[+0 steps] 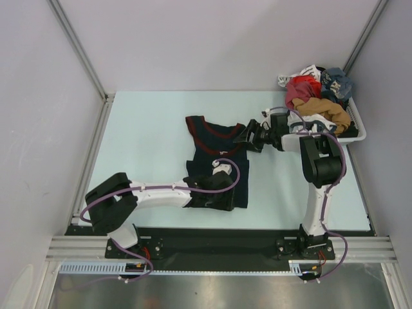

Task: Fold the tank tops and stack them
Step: Fold the tank top

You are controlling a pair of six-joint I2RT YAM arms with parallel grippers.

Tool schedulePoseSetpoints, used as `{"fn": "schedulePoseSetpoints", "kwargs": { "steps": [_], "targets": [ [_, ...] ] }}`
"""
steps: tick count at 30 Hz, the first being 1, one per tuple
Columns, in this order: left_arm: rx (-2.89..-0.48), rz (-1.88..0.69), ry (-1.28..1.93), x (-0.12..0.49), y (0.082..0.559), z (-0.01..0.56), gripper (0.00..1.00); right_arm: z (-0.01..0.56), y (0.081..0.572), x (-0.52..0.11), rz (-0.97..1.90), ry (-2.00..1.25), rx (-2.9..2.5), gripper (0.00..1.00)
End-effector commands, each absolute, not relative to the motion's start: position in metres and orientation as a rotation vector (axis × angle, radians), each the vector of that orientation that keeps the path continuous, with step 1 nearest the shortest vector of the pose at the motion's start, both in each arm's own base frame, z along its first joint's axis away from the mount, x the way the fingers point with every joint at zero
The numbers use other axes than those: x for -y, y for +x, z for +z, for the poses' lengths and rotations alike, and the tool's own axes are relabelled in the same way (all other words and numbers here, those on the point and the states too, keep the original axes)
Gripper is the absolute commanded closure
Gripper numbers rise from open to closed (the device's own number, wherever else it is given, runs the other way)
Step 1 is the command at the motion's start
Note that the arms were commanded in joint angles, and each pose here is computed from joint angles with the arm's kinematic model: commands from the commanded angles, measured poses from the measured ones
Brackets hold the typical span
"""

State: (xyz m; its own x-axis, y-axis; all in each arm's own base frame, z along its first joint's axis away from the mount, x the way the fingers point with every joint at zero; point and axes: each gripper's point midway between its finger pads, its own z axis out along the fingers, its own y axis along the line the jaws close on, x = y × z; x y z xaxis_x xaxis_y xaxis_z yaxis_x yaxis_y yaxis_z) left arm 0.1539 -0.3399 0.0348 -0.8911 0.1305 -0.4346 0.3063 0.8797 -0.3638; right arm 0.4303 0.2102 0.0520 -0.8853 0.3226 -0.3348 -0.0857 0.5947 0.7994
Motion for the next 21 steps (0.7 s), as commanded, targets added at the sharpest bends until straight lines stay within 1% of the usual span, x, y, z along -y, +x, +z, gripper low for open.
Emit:
{"fn": "schedulePoseSetpoints", "kwargs": {
  "steps": [1,2,3,5,6,7,8,9,10,12,13,14,15,18,20,21],
  "targets": [
    [-2.615,-0.599,0.331,0.344,0.164,0.045,0.38,0.060,0.457,-0.230,1.276,0.075,-2.290,0.25],
    [-2.615,-0.603,0.335,0.345,0.164,0.046,0.38,0.060,0.462,-0.234,1.280,0.063,-2.280,0.26],
    [-2.613,-0.603,0.335,0.345,0.166,0.047,0.38,0.057,0.472,-0.237,1.293,0.074,-2.271,0.30],
    [-2.615,-0.594,0.335,0.344,0.168,0.047,0.38,0.063,0.487,-0.241,1.320,0.071,-2.217,0.34],
    [-2.615,-0.593,0.332,0.344,0.170,0.047,0.38,0.054,0.493,-0.242,1.345,0.111,-2.227,0.38],
    [-2.617,-0.589,0.335,0.343,0.170,0.047,0.38,0.069,0.508,-0.243,1.362,0.090,-2.162,0.41],
    [-2.618,-0.589,0.329,0.343,0.172,0.047,0.38,0.070,0.515,-0.243,1.377,0.097,-2.146,0.43],
    [-2.622,-0.586,0.325,0.342,0.173,0.045,0.38,0.074,0.522,-0.243,1.388,0.100,-2.131,0.49],
    [-2.623,-0.588,0.325,0.341,0.174,0.044,0.38,0.065,0.528,-0.243,1.396,0.125,-2.144,0.53],
    [-2.633,-0.584,0.321,0.339,0.175,0.039,0.38,0.082,0.549,-0.243,1.389,0.112,-2.092,0.53],
    [-2.635,-0.586,0.317,0.338,0.176,0.036,0.38,0.073,0.554,-0.243,1.394,0.129,-2.102,0.50],
    [-2.640,-0.592,0.317,0.338,0.175,0.034,0.38,0.087,0.565,-0.243,1.395,0.109,-2.063,0.44],
    [-2.647,-0.587,0.313,0.337,0.175,0.031,0.38,0.088,0.570,-0.244,1.395,0.105,-2.052,0.33],
    [-2.658,-0.587,0.316,0.336,0.174,0.026,0.38,0.097,0.587,-0.245,1.386,0.090,-2.016,0.31],
    [-2.667,-0.585,0.319,0.336,0.172,0.022,0.38,0.090,0.594,-0.245,1.387,0.110,-2.030,0.34],
    [-2.669,-0.585,0.320,0.336,0.171,0.021,0.38,0.100,0.601,-0.246,1.389,0.093,-2.007,0.46]
  ]
}}
